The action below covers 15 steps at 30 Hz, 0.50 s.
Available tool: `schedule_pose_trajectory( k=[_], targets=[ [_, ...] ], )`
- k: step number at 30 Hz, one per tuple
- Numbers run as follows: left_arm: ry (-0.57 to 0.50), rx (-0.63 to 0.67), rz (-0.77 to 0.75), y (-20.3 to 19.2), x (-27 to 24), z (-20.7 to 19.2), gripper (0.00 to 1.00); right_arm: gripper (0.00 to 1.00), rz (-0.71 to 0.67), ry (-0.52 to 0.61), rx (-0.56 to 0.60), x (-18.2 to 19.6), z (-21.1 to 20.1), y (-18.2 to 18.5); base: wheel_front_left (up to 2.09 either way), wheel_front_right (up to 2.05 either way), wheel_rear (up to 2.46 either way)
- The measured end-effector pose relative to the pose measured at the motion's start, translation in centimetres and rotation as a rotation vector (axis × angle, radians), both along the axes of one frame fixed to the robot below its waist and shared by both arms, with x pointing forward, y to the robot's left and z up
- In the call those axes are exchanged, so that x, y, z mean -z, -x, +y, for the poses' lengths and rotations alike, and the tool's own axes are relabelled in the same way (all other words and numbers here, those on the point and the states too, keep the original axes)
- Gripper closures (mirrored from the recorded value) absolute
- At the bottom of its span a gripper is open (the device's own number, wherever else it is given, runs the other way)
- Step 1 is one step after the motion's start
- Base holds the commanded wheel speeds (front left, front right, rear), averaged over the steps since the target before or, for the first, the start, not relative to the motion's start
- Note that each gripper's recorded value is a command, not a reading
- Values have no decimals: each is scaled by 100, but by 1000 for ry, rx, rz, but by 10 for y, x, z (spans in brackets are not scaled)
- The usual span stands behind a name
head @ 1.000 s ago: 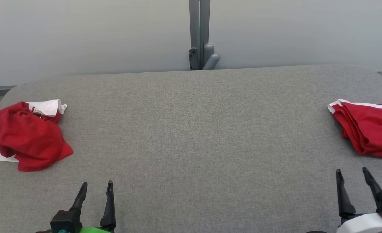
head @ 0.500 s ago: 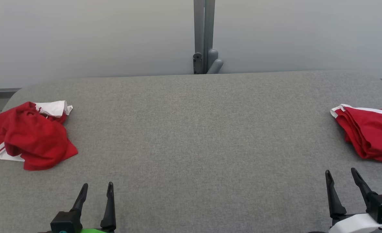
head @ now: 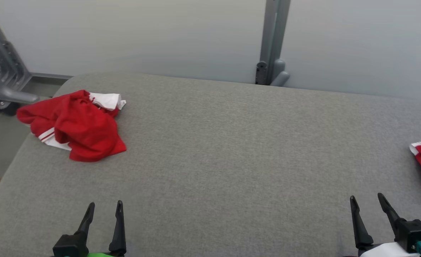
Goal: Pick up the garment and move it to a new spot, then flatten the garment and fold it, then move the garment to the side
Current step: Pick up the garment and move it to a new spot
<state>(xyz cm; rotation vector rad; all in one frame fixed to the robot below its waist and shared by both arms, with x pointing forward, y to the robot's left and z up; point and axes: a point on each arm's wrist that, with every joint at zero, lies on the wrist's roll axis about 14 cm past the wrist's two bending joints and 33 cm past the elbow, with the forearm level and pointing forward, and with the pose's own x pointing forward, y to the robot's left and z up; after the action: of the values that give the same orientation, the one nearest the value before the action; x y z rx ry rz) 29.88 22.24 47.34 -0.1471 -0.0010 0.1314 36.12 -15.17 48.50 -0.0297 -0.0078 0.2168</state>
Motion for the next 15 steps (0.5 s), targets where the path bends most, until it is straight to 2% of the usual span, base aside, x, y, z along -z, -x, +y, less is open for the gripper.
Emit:
schedule_pose_trajectory(
  k=[6, 10, 15],
  targets=[
    [29, -186, 16, 47, 9, 45, 0, 0, -2, -14, -192, -3, 69, -11, 0, 0, 0],
    [51, -332, -16, 79, 3, 75, 0, 0, -49, -27, -351, -20, 126, -22, 0, 0, 0],
    [60, -444, -59, 102, -9, 96, 0, 0, -46, -17, -467, -20, 161, -24, 0, 0, 0]
  ],
)
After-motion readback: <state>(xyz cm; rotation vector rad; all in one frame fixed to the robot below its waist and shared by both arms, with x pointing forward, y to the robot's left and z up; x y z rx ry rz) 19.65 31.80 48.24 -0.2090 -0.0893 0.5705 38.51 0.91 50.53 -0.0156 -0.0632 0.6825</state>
